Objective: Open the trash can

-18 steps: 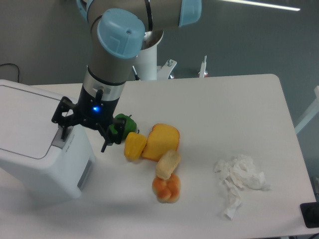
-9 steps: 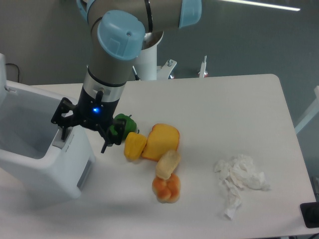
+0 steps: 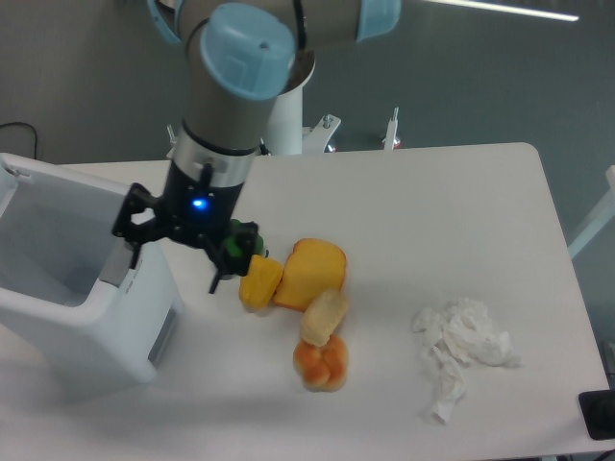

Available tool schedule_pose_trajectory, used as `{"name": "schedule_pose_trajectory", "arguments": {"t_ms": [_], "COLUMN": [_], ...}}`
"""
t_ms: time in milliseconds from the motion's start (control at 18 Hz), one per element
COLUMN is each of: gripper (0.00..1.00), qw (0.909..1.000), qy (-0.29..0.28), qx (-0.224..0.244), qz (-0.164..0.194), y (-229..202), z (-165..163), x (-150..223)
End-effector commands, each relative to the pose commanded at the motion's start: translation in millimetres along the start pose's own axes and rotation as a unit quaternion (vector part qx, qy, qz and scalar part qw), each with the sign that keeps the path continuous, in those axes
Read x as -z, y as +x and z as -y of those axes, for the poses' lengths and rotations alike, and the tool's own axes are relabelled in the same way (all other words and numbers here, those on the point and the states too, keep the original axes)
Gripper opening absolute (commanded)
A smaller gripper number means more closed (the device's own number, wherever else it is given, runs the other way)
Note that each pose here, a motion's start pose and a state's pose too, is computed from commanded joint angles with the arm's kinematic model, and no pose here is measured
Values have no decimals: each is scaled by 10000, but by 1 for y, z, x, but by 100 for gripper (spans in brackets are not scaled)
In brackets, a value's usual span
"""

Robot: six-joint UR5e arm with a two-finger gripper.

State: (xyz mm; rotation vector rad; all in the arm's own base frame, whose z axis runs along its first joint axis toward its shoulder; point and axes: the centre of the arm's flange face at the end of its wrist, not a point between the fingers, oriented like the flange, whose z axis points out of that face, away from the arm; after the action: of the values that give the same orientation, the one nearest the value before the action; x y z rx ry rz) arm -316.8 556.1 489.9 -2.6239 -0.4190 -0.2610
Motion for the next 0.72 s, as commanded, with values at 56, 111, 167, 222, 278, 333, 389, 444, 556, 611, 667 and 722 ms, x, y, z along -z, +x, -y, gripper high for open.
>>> {"name": "schedule_pose_trajectory", "arguments": {"t_ms": [56,111,167,222,278,333,389,444,556,611,667,722], "gripper": [100,100,100,100,100,100,100,100,100,100,100,100], "qw": [9994,9964,9917,9876,9856,9850,9834,9816,9778,9717,9614,9476], "qy": [-85,-231,-461,-619,-731,-788,-854,-929,-1064,-1154,-1310,-1486], "qx": [-289,-725,-1053,-1247,-1306,-1311,-1397,-1481,-1613,-1857,-2258,-2709], "qz": [149,372,568,721,783,804,787,764,813,889,865,816], "y": [-10,-18,-29,-42,-59,-79,-96,-114,-156,-172,-186,-197], "z": [-2,-7,-14,-20,-25,-29,-32,-36,-46,-51,-56,-60], "x": [-3,-4,-8,-9,-13,-16,-22,-29,-41,-40,-48,-56]}}
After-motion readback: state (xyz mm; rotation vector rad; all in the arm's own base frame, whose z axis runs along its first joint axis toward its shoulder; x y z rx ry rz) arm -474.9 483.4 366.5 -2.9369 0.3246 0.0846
